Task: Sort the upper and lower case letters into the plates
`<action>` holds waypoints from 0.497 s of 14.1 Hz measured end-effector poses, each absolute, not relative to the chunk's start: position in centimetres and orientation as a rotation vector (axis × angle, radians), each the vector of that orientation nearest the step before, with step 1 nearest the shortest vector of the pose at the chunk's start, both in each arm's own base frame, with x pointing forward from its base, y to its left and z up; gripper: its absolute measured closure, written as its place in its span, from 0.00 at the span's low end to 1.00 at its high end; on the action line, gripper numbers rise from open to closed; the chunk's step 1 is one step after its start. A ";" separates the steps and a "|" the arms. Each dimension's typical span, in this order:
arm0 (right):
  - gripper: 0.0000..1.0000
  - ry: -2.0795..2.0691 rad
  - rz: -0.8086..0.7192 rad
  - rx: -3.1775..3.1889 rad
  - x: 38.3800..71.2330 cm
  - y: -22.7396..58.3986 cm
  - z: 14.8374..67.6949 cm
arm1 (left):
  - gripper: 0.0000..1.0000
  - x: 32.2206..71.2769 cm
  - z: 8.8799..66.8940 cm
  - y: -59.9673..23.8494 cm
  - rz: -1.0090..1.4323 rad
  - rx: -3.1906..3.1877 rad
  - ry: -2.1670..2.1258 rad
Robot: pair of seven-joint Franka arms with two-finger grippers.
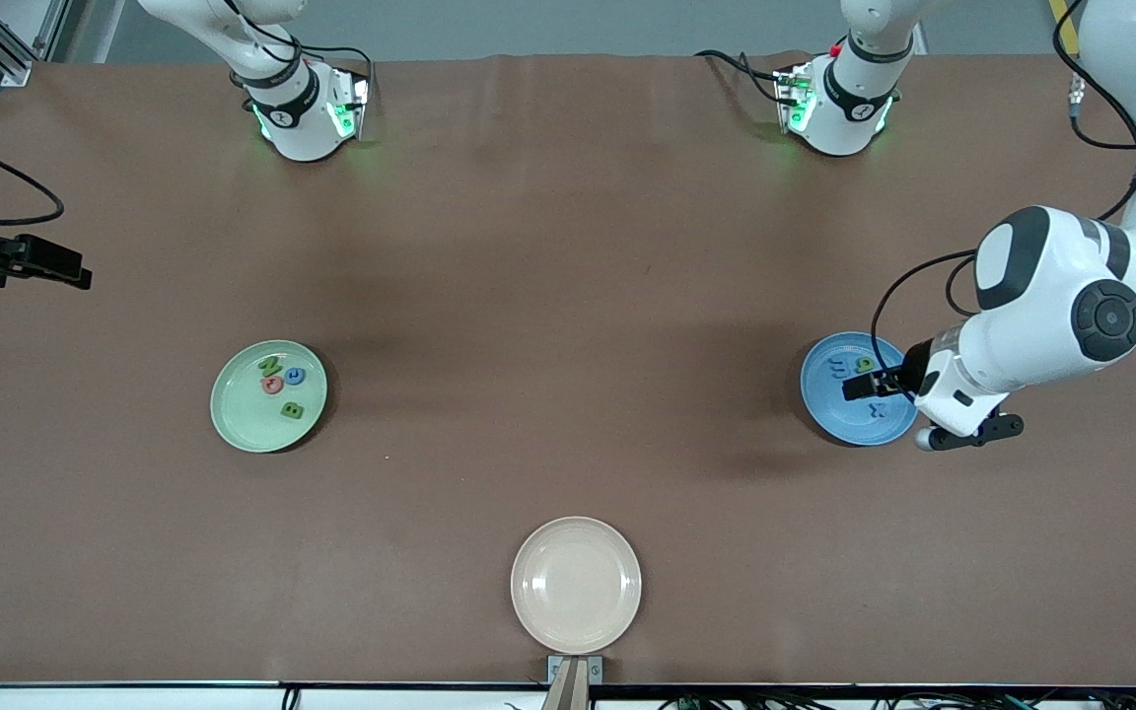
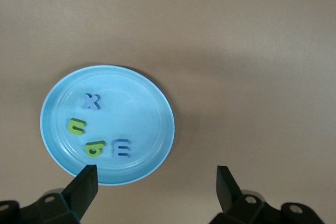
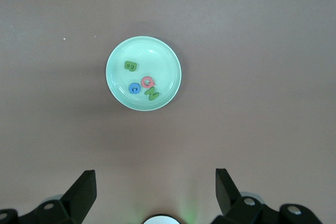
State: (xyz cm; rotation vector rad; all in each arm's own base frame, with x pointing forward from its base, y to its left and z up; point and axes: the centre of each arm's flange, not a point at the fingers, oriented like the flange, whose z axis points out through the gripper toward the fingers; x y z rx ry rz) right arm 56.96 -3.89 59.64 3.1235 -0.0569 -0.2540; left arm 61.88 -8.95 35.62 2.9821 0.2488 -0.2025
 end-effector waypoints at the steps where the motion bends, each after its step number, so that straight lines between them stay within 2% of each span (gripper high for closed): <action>1: 0.00 -0.055 -0.254 3.124 56.6 -3.8 59.7 | 0.00 61.8 35.7 -9.0 -0.216 2.965 0.243; 7: 0.00 -0.023 -0.168 3.132 53.1 -2.7 63.3 | 0.00 62.4 36.7 -6.5 -0.262 2.899 0.184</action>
